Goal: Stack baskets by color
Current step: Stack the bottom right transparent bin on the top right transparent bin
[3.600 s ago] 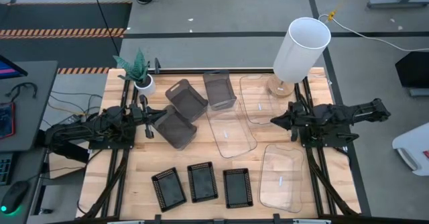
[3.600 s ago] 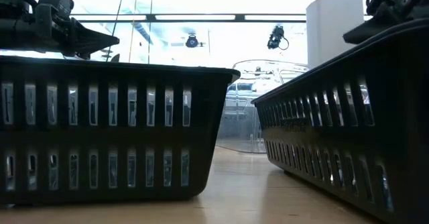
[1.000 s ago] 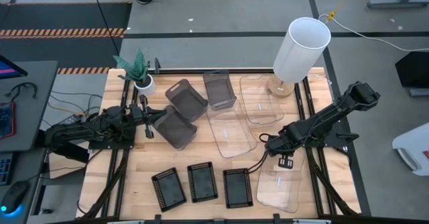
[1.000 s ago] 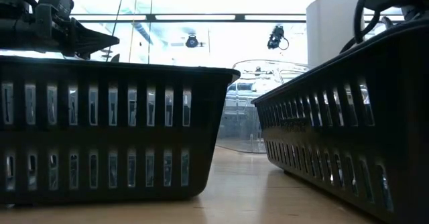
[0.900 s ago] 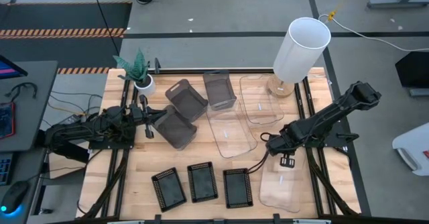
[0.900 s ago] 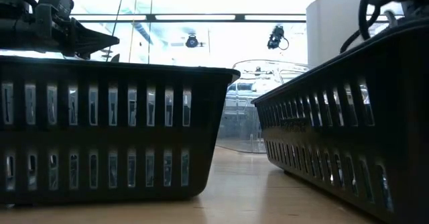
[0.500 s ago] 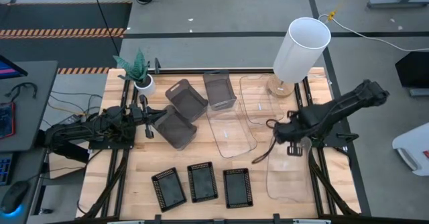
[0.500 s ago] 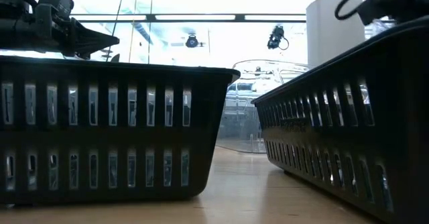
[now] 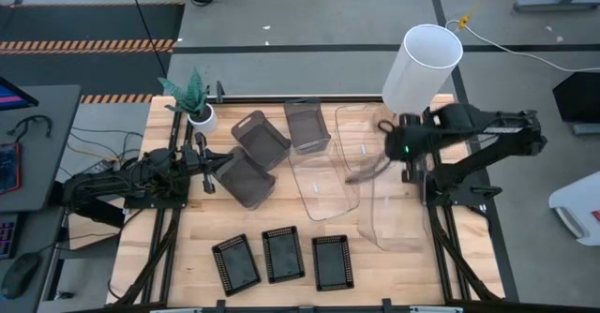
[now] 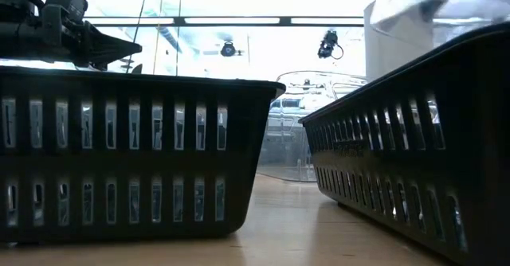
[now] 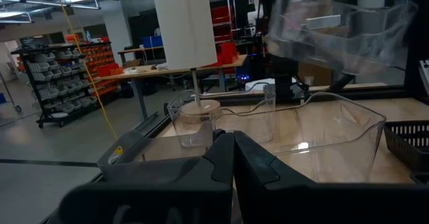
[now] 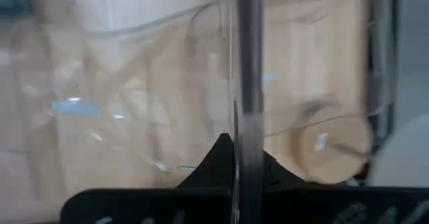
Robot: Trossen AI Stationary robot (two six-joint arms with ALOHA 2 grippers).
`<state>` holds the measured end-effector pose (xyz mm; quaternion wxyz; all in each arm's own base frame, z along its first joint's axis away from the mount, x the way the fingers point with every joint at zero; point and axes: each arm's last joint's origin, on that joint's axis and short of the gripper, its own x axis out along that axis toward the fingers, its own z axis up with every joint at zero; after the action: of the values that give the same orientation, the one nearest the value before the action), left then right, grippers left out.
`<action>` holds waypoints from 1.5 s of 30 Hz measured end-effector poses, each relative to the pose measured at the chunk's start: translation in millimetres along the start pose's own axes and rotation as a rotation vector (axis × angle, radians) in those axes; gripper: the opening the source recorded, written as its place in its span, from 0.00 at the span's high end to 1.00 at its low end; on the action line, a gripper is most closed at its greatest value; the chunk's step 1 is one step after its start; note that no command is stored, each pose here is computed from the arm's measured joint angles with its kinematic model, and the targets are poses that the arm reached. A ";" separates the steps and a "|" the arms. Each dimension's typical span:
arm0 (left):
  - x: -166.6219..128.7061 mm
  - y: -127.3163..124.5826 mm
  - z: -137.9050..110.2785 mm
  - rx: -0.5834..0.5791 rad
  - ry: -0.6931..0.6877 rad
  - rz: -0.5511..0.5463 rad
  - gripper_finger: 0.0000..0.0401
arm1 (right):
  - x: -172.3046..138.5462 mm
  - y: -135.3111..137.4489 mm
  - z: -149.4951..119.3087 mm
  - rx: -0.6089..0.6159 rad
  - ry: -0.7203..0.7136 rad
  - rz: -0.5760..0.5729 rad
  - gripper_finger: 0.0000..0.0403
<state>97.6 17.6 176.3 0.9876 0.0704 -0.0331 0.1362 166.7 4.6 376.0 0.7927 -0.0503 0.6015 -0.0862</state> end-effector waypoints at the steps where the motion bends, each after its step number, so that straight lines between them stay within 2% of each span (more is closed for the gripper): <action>1: 0.0 0.0 0.0 0.000 0.000 0.000 0.98 | -2.8 -5.9 5.0 -0.006 -0.010 -0.013 0.99; 12: 0.0 0.0 0.0 0.000 0.000 0.000 0.98 | -10.1 -68.6 64.7 -0.153 0.042 -0.281 0.99; 20: 0.0 0.0 0.0 0.000 0.000 0.000 0.98 | -10.2 -111.9 82.1 -0.215 0.076 -0.338 0.99; 30: 0.0 0.0 0.0 0.000 0.000 0.000 0.98 | 23.4 -160.6 86.5 -0.202 0.163 -0.297 0.99; 36: 0.0 0.0 0.0 0.000 0.000 0.000 0.98 | 45.3 -171.5 90.9 -0.211 0.212 -0.220 0.99; 45: 0.0 0.0 0.0 0.000 0.000 0.000 0.98 | 68.3 -172.6 101.3 -0.276 0.250 -0.150 0.99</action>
<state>97.6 17.5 176.3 0.9876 0.0705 -0.0331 0.1361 268.9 -180.5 370.6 0.6887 -0.1921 0.6959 -0.0675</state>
